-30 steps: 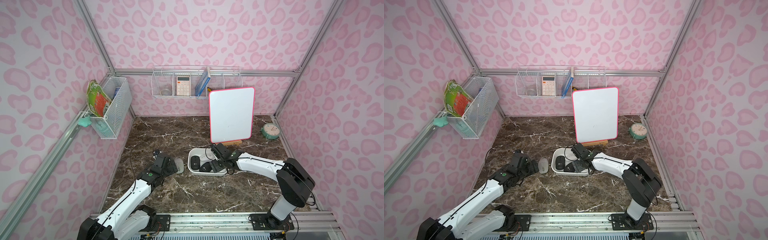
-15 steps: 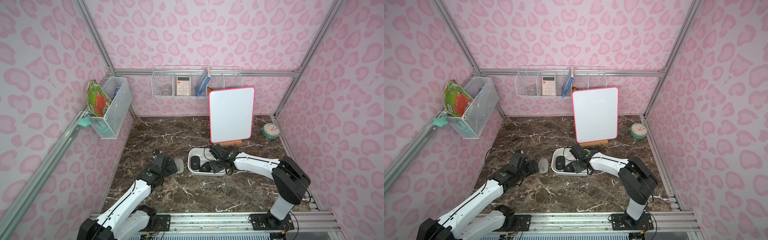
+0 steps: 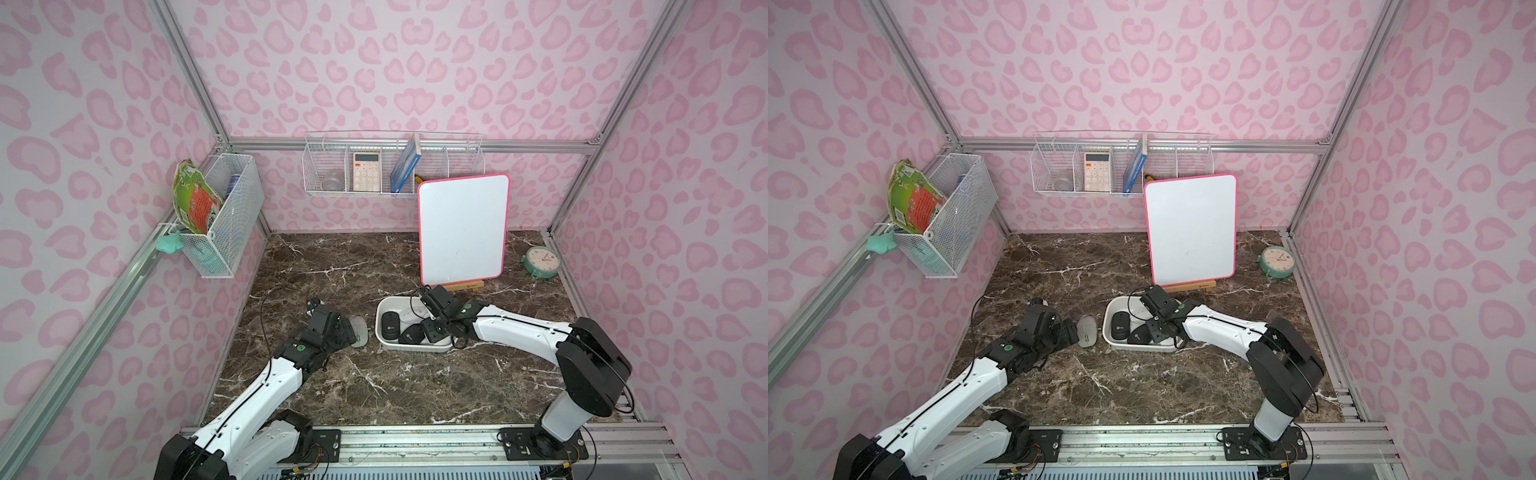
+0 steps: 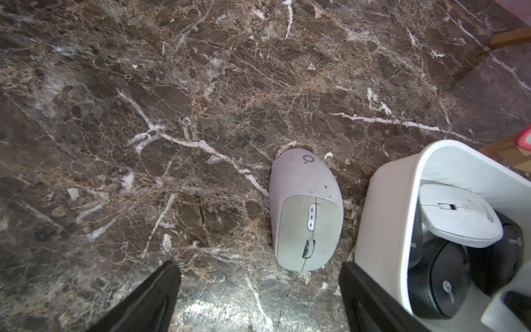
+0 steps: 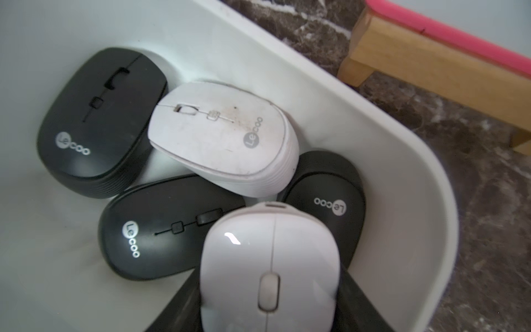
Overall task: Take out the mouse from the storage box
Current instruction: Pick up the mouse from the storage box.
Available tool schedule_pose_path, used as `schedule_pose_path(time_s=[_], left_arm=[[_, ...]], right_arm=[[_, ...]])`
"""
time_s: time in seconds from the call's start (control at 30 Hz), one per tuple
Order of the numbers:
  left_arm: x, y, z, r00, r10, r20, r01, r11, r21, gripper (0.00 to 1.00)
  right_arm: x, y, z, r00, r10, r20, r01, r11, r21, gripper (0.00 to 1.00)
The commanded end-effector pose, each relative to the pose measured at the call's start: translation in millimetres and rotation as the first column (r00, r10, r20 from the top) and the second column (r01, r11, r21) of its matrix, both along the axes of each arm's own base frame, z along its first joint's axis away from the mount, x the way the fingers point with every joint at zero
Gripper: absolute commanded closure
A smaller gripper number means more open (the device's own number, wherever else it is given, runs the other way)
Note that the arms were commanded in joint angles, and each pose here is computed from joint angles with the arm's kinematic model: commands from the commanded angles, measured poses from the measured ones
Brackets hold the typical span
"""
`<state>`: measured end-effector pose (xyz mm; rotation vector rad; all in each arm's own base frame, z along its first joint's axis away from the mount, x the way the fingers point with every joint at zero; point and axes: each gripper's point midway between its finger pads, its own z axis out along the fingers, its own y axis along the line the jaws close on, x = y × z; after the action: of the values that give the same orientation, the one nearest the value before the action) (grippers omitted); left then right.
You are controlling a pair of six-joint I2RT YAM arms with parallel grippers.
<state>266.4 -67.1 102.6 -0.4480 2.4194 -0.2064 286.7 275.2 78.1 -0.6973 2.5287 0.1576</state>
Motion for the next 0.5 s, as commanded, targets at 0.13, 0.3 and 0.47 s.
schedule_pose_path(time_s=[0.13,0.3,0.47], left_arm=[[1,-3,6,1.000,-0.019,0.008,0.019,1.000,-0.006,0.08],[0,-3,9,1.000,-0.020,0.016,0.020,1.000,-0.015,0.08],[-1,-4,10,1.000,-0.024,0.011,0.024,0.999,-0.021,0.08]], right_arm=[[11,-6,43,0.998,-0.045,0.051,0.040,0.995,0.095,0.51],[19,-33,62,0.991,-0.121,0.061,0.111,0.983,0.144,0.52],[26,-68,69,0.975,-0.216,0.053,0.204,0.964,0.171,0.54]])
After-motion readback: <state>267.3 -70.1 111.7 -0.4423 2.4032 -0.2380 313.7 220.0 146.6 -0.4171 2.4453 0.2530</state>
